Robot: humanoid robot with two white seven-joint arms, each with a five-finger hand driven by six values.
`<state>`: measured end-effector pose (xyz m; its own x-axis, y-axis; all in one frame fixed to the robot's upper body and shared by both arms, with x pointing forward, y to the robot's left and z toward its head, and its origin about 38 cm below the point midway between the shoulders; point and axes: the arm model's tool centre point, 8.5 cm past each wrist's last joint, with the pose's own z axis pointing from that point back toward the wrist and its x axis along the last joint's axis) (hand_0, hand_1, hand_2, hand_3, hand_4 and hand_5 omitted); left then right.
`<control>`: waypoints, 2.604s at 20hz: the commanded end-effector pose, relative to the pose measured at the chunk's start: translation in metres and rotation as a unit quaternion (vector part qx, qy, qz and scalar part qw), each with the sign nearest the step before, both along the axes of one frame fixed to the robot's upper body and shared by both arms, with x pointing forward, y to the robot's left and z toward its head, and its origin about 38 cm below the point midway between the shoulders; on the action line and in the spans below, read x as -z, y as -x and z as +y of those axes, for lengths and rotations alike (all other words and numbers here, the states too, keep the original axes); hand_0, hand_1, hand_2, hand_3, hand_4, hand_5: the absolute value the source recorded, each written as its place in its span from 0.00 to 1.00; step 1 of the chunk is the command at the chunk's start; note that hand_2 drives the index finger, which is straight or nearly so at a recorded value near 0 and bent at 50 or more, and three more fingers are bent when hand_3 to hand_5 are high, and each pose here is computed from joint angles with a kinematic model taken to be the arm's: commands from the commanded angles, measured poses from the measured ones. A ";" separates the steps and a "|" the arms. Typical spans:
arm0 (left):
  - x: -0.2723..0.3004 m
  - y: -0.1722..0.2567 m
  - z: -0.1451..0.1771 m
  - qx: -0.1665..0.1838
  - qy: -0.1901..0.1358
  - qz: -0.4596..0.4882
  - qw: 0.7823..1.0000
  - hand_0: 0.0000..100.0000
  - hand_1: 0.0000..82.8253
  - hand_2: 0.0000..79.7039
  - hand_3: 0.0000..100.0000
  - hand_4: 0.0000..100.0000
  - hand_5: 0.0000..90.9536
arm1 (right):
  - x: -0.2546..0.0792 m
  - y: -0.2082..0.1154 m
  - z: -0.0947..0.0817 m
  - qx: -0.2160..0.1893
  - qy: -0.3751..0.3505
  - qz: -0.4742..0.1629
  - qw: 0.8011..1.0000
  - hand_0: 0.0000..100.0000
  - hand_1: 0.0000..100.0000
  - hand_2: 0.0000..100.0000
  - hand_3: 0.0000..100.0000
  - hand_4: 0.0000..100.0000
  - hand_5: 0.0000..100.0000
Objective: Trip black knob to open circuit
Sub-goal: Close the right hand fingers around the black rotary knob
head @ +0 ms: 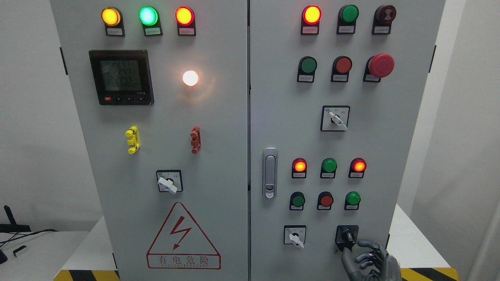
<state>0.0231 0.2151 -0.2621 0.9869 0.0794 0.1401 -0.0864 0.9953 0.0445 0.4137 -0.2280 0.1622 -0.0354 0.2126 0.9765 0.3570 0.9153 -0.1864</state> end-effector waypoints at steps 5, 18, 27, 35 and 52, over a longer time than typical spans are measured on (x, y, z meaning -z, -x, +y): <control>0.000 -0.001 0.000 0.015 0.000 -0.001 1.000 0.12 0.47 0.00 0.00 0.00 0.00 | -0.002 -0.003 0.018 -0.022 0.004 -0.001 1.000 0.31 0.78 0.46 0.75 0.80 0.95; 0.000 0.000 0.000 0.015 0.000 0.000 1.000 0.12 0.47 0.00 0.00 0.00 0.00 | -0.003 -0.005 0.018 -0.019 0.004 0.002 1.000 0.31 0.79 0.49 0.77 0.81 0.95; 0.000 -0.001 0.000 0.015 0.000 -0.001 1.000 0.12 0.47 0.00 0.00 0.00 0.00 | -0.002 -0.005 0.018 -0.017 0.005 0.004 1.000 0.34 0.77 0.49 0.77 0.81 0.95; 0.000 0.000 0.000 0.015 0.000 0.000 1.000 0.12 0.47 0.00 0.00 0.00 0.00 | -0.002 -0.004 0.017 -0.011 0.005 0.004 1.000 0.37 0.75 0.51 0.79 0.82 0.95; 0.000 -0.001 0.000 0.015 0.000 -0.001 1.000 0.12 0.47 0.00 0.00 0.00 0.00 | -0.005 -0.006 0.016 -0.009 0.004 0.005 1.000 0.41 0.74 0.52 0.80 0.82 0.96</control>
<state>0.0231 0.2150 -0.2621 0.9869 0.0795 0.1402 -0.0864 0.9953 0.0442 0.4188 -0.2119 0.1644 -0.0253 0.2204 0.9751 0.3363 0.9204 -0.1993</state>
